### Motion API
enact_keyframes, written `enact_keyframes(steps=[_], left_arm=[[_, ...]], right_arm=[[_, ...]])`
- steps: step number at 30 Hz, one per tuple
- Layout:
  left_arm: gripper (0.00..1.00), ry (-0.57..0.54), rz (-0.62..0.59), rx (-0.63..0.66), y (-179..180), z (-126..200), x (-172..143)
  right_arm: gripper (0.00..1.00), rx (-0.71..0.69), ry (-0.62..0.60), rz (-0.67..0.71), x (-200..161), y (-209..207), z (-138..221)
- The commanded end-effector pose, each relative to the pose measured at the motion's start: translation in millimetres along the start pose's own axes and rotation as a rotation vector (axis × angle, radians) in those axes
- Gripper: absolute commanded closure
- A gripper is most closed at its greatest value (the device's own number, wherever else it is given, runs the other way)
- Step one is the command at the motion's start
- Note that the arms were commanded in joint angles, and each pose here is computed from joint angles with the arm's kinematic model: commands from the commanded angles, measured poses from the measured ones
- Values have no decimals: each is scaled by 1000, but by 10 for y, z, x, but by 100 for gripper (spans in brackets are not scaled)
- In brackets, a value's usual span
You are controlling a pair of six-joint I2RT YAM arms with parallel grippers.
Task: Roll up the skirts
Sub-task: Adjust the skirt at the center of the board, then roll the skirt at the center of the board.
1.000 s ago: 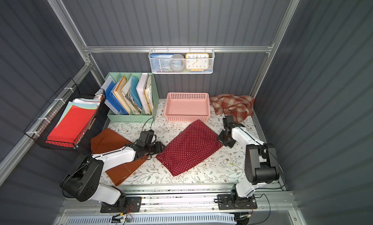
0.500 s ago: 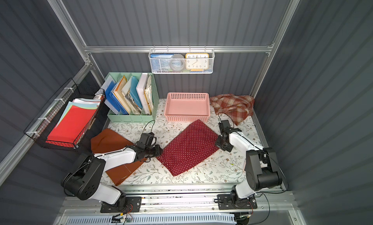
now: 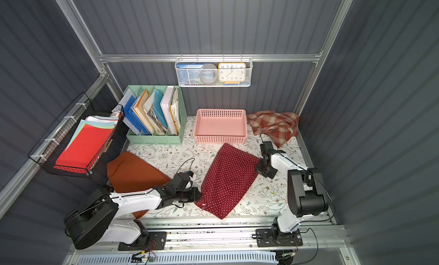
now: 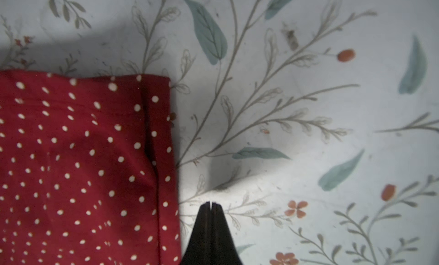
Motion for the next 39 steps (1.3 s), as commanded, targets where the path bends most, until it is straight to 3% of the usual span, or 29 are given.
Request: enact_keyframes(steps=[1,3,4,7,9,13,20,23,28,31,39], left_arm=[[100,31,32,-37,-83,66,-102],[100,35,-12,-40,-130,172,-102],[92,17,-10,-23,-165,256,-75],[44,-111,-19,108,-171,576,96],[35,-165,14,108,-126,727,233],[31,-153,80,104,40,721,312],[31,-95,124,-48,148,522,130],[32,-52,145,-100,168,467,34],[31,-18,130,-124,99,442,-65],[28,-31,129,-134,85,456,-72],[26,57,126,-130,171,272,-159]], right_arm=[[100,61,33,3,65,136,-62],[100,80,44,33,60,252,-84],[100,88,43,57,46,330,-86],[100,120,47,124,2,597,-57],[100,146,44,160,-15,776,-50],[100,115,33,229,26,1041,-36],[100,-12,-50,177,-25,643,128],[95,-56,-81,130,-115,358,209],[83,-87,-175,131,-232,238,460],[80,-67,-218,170,-284,320,577],[80,5,-150,234,-476,588,497]])
Point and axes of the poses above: each gripper's point midway between its finger pads, its own z axis back along the fingers, its own y axis along the line the jaws close on, x = y × z, the point moved 9 cm from there along z, back along the fingers, and after that the axes turned 6 degrees about z, right-handed, at the moved point
